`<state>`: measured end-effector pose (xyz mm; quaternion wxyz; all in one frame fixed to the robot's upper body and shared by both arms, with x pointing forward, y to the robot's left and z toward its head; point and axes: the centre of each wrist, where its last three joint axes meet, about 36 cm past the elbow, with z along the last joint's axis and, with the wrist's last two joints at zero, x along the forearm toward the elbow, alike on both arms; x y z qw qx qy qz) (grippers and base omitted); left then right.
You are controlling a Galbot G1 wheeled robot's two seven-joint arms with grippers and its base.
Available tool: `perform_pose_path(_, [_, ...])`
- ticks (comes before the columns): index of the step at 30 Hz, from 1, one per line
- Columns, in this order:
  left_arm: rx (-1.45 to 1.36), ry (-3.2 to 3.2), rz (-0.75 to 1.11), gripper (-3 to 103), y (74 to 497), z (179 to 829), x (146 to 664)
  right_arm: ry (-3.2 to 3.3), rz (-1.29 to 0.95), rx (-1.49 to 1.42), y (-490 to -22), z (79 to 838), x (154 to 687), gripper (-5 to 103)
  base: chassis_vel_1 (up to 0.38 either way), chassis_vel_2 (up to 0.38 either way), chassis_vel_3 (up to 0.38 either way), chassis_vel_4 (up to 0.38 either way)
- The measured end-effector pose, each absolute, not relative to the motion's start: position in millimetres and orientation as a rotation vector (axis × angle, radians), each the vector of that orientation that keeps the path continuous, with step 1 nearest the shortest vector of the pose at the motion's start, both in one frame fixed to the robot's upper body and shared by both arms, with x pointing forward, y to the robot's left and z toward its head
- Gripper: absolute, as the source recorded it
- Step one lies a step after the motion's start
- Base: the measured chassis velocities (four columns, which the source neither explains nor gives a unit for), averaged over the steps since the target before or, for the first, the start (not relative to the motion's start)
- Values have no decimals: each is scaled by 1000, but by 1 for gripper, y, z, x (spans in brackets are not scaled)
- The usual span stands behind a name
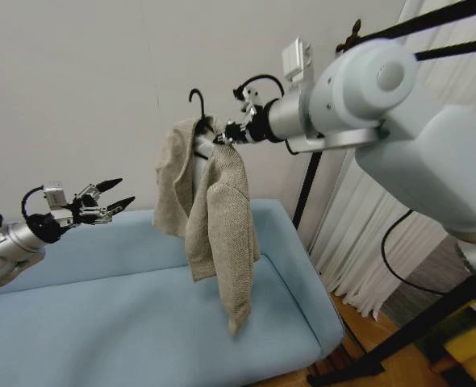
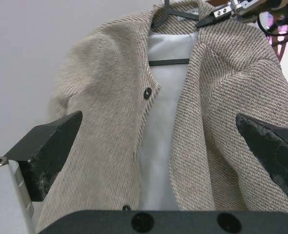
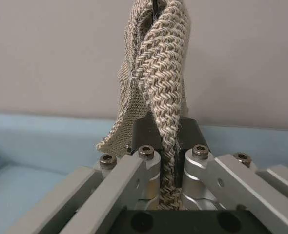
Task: Pick up the clothes from the sofa and hang them on the clothes hanger.
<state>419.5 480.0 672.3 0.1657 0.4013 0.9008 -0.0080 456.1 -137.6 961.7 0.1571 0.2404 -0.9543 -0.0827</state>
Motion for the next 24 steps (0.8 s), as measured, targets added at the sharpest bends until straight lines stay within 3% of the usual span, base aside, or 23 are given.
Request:
perform_pose_path(10, [1087,2534,-95,100,476,655,409,-2810,-470,298,-131,1005,476,4,0,0,0,0])
perform_pose_path(20, [1087,2497,-176,100,479,632,409,-2774,-875,-73,-107,1082,495,4,0,0,0,0])
perform_pose_path(24, [1092,2490,-186,100,480,627,409,-2842,-865,-245,-103,1073,520,4,0,0,0,0])
